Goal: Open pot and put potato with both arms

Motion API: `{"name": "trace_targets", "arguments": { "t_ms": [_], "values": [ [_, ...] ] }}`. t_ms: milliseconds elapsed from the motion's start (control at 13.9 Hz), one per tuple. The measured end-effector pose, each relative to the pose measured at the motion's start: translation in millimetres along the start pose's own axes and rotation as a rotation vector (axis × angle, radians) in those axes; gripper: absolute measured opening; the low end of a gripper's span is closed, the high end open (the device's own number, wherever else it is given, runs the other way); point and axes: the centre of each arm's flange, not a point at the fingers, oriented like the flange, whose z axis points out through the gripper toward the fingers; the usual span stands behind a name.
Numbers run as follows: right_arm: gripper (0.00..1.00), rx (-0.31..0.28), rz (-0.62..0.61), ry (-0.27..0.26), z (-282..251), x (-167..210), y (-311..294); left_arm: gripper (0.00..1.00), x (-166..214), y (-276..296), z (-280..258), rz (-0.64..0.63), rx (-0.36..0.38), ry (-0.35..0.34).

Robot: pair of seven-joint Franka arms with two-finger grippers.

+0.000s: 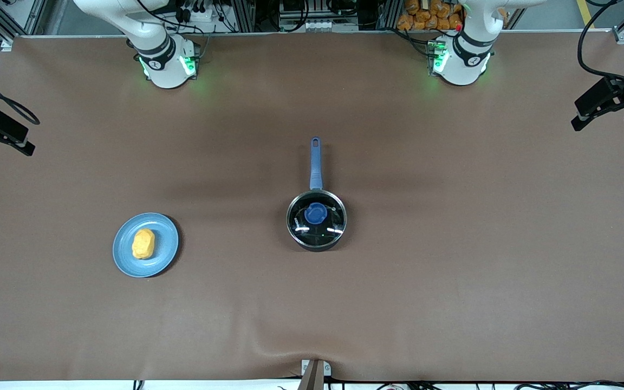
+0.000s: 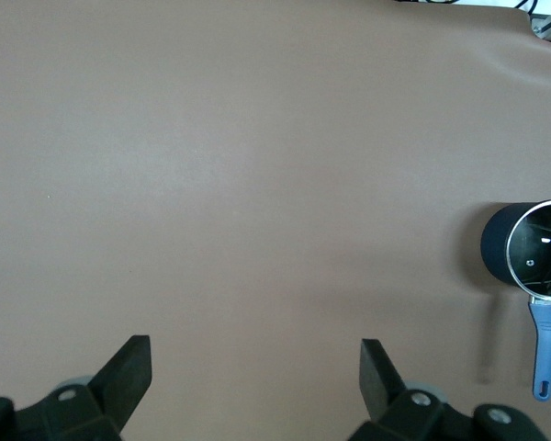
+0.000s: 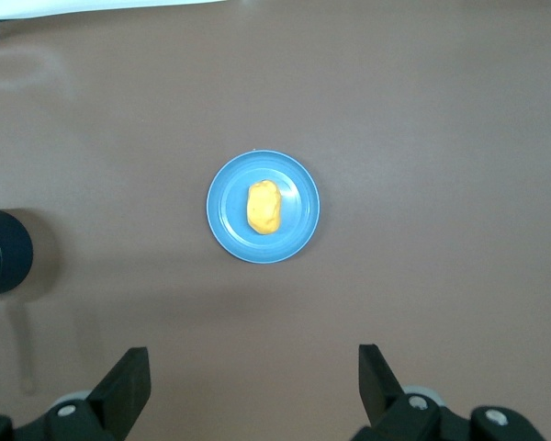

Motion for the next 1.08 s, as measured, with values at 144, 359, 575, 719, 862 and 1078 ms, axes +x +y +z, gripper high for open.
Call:
{"name": "trace_targets", "arguments": {
  "t_ms": [144, 359, 575, 719, 862, 1078],
  "values": [
    [1.00, 0.000, 0.000, -0.003, 2, 1, 0, 1.00, 0, 0, -1, 0.000, 0.000, 0.001],
    [1.00, 0.000, 0.000, -0.003, 2, 1, 0, 1.00, 0, -1, -1, -0.005, 0.000, 0.001],
    [1.00, 0.000, -0.001, -0.009, 5, 1, -1, 1.00, 1, -9, -1, -0.021, 0.001, 0.002],
    [1.00, 0.001, -0.004, -0.013, 23, 5, -3, 1.00, 2, -14, 0, -0.031, 0.002, 0.000],
    [1.00, 0.000, -0.009, -0.002, 62, 16, -7, 1.00, 3, -16, 0, -0.035, 0.002, -0.001],
    [1.00, -0.012, -0.027, -0.061, 139, 32, -21, 1.00, 3, -17, 2, -0.036, 0.003, -0.005]
  ]
}}
